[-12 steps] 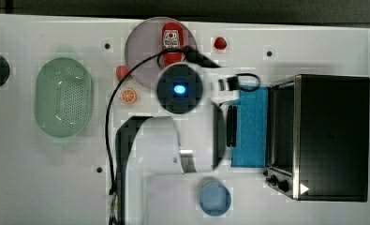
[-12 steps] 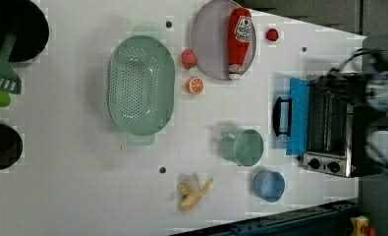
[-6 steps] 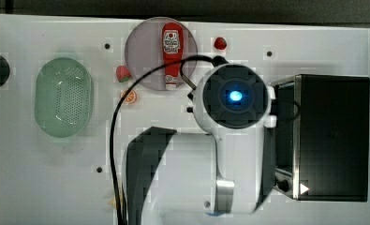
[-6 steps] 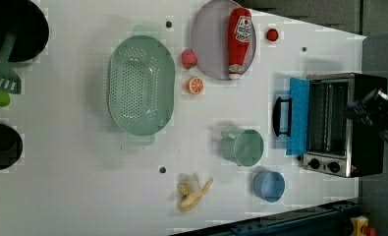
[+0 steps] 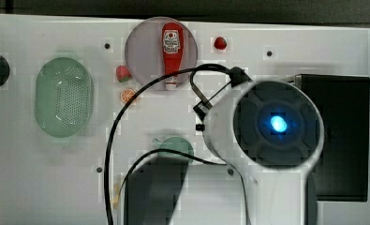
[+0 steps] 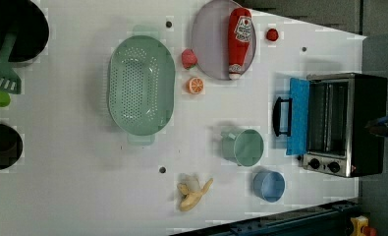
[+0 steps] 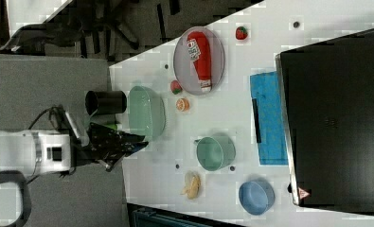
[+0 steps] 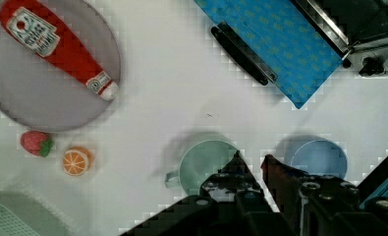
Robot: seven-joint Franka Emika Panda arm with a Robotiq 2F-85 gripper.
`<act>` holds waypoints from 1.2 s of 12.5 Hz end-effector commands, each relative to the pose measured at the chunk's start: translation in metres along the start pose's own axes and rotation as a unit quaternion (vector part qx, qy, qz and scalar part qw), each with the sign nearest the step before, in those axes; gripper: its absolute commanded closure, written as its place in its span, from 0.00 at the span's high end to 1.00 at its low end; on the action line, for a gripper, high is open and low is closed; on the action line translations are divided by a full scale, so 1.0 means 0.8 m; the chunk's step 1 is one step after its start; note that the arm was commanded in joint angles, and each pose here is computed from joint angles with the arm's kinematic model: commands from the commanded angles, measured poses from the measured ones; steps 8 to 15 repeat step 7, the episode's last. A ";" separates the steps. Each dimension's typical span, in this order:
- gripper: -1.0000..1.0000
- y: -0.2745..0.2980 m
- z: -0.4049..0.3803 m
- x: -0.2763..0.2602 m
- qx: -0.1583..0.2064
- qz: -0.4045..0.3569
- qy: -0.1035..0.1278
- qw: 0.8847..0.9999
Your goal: Flap open oven.
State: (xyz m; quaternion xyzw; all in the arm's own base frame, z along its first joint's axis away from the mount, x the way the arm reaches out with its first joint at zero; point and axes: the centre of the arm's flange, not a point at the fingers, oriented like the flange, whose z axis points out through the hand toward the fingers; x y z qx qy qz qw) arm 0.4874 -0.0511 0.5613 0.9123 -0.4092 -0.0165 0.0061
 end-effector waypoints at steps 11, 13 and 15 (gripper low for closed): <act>0.17 -0.008 0.001 -0.004 -0.001 0.023 -0.004 1.000; 0.17 -0.008 0.001 -0.004 -0.001 0.023 -0.004 1.000; 0.17 -0.008 0.001 -0.004 -0.001 0.023 -0.004 1.000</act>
